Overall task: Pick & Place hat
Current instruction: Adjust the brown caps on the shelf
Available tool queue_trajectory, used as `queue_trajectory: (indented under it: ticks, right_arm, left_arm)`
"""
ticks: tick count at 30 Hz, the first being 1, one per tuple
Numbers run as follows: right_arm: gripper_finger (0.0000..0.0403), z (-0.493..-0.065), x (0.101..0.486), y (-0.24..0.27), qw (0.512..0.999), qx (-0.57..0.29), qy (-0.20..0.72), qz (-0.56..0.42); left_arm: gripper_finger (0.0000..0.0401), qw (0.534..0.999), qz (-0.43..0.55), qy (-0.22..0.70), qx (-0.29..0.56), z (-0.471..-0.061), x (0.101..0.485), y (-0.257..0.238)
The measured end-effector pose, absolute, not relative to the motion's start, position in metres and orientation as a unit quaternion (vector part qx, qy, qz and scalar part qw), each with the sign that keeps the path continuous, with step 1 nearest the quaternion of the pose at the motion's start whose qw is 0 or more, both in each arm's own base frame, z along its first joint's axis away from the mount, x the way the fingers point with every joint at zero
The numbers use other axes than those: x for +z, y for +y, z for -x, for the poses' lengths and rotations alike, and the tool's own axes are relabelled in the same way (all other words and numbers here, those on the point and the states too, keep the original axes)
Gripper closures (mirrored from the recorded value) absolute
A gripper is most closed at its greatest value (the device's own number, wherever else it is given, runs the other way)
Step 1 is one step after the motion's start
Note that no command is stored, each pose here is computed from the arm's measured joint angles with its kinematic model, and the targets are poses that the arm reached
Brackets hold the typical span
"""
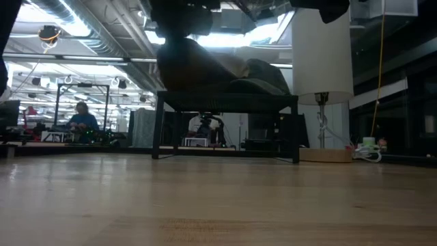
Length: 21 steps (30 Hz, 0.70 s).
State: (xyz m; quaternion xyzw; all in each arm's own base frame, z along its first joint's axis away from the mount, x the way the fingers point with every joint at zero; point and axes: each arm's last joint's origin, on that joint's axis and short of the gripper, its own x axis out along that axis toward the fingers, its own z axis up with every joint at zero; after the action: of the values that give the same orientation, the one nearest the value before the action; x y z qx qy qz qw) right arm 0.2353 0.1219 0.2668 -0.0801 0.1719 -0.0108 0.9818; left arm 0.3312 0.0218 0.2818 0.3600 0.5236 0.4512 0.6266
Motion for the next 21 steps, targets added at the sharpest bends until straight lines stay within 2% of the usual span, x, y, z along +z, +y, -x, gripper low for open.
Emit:
queue_trajectory:
  ticks: [4,9,13,21]
  right_arm:
    - [0.0299,-0.235,0.267,0.122,0.982,-0.010,0.172,0.080]
    - [0.0299,-0.235,0.267,0.122,0.982,-0.010,0.172,0.080]
    - [0.0299,-0.235,0.267,0.122,0.982,-0.010,0.172,0.080]
    - [0.0299,-0.235,0.267,0.122,0.983,-0.009,0.169,0.078]
  left_arm:
    - [0.0364,0.593,-0.410,0.491,0.488,-0.335,0.279,0.019]
    - [0.0374,0.620,-0.372,0.486,0.490,-0.335,0.278,0.018]
    - [0.0338,0.652,-0.307,0.528,0.448,-0.333,0.276,0.023]
    - [0.0247,0.665,-0.251,0.564,0.420,-0.331,0.269,0.034]
